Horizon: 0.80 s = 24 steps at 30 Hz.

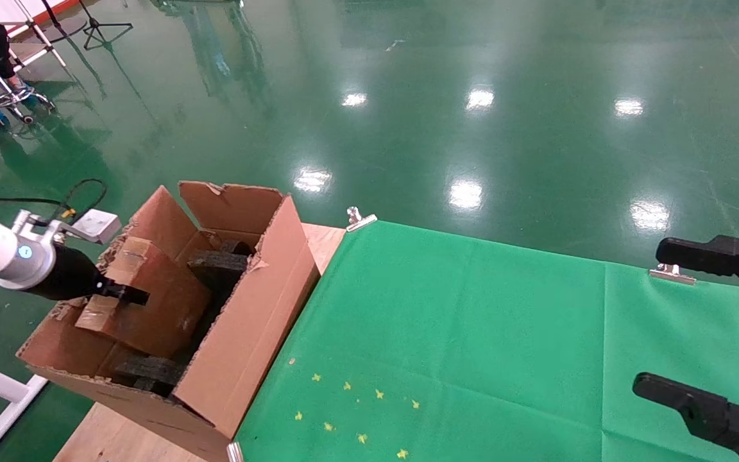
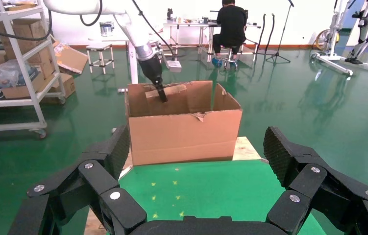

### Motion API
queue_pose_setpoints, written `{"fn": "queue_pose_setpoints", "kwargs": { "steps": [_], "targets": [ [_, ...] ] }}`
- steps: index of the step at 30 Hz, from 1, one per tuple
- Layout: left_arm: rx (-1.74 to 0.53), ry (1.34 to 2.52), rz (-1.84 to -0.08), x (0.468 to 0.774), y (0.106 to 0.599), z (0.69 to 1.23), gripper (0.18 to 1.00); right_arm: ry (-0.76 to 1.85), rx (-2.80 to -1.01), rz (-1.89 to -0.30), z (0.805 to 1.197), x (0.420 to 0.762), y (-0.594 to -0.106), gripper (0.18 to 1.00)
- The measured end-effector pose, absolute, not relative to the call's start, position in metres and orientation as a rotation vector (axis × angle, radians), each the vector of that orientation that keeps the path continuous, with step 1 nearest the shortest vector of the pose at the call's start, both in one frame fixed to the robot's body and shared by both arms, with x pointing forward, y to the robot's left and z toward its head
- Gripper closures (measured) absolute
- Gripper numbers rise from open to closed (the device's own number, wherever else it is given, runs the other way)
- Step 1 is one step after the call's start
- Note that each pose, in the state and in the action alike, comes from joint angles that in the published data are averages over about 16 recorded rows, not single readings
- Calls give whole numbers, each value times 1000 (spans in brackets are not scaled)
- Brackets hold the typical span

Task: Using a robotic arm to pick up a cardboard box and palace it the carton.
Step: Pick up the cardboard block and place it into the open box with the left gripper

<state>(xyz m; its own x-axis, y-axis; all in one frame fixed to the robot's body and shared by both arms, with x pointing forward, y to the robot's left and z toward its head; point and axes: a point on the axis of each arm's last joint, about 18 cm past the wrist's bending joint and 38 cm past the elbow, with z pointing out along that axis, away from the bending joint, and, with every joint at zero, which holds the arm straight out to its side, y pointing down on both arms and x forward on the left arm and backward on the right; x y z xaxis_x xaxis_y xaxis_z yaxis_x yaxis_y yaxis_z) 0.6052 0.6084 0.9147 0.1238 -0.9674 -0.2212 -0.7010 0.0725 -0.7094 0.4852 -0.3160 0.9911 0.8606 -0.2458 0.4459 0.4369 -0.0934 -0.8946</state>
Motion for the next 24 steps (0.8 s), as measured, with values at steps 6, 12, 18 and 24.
{"fn": "queue_pose_setpoints", "kwargs": {
  "steps": [6, 12, 18, 24],
  "targets": [
    [-1685, 1647, -461, 614, 601, 902, 920, -155, -1565, -574, 991, 485, -316, 178],
    [-1688, 1657, -449, 621, 595, 889, 924, -155, -1565, -574, 991, 485, -316, 178],
    [-1702, 1657, -444, 626, 590, 875, 929, -155, -1565, -574, 991, 485, -316, 178],
    [-1725, 1645, -448, 630, 586, 864, 932, -155, -1564, -574, 991, 485, -316, 178]
  ]
}}
